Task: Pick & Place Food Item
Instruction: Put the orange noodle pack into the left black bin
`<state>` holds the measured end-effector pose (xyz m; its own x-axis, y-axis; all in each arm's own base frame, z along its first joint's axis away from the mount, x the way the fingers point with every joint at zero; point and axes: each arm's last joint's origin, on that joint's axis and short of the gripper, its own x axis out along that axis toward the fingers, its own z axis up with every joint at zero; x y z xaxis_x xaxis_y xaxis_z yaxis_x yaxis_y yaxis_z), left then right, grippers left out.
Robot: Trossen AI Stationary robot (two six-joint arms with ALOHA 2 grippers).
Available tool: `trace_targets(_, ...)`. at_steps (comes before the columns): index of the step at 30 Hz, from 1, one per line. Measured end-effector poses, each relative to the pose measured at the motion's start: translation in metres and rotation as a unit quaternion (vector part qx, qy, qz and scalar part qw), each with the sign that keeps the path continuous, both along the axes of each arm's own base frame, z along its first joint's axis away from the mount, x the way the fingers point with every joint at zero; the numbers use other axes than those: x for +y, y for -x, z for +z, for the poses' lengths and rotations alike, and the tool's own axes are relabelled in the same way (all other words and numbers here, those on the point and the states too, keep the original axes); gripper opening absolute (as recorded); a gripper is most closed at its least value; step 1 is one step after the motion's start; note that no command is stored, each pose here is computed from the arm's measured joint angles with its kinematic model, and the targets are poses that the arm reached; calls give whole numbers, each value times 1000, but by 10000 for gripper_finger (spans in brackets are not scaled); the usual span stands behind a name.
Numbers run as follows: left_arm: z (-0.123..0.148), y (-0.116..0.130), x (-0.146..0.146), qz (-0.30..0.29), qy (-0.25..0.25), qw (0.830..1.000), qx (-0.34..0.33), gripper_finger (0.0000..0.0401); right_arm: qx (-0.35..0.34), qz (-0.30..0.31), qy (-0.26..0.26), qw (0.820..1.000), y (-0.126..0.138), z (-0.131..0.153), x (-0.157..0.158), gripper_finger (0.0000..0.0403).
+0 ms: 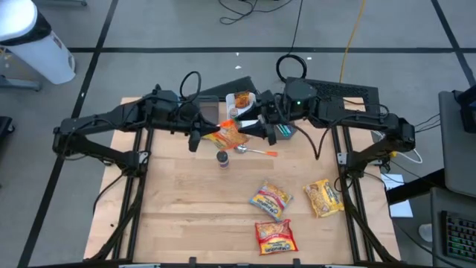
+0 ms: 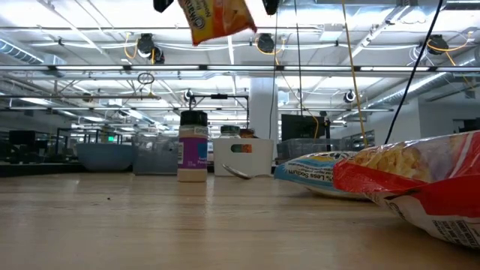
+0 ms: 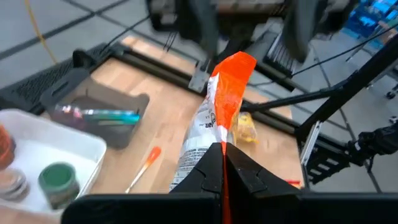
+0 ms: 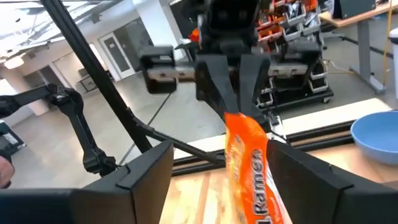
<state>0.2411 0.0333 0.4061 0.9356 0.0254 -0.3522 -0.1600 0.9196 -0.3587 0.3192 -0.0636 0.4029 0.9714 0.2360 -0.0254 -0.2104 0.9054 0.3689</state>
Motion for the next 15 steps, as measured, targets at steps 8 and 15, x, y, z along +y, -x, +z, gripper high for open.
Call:
trace_targets(8,-4,7,8,2,0,1000,26,1,6,-11,23,1000,28,15,1,262)
trace_targets(15,-17,25,40,-14,-1,995,100,1,46,-52,38,997,35,11,0,255)
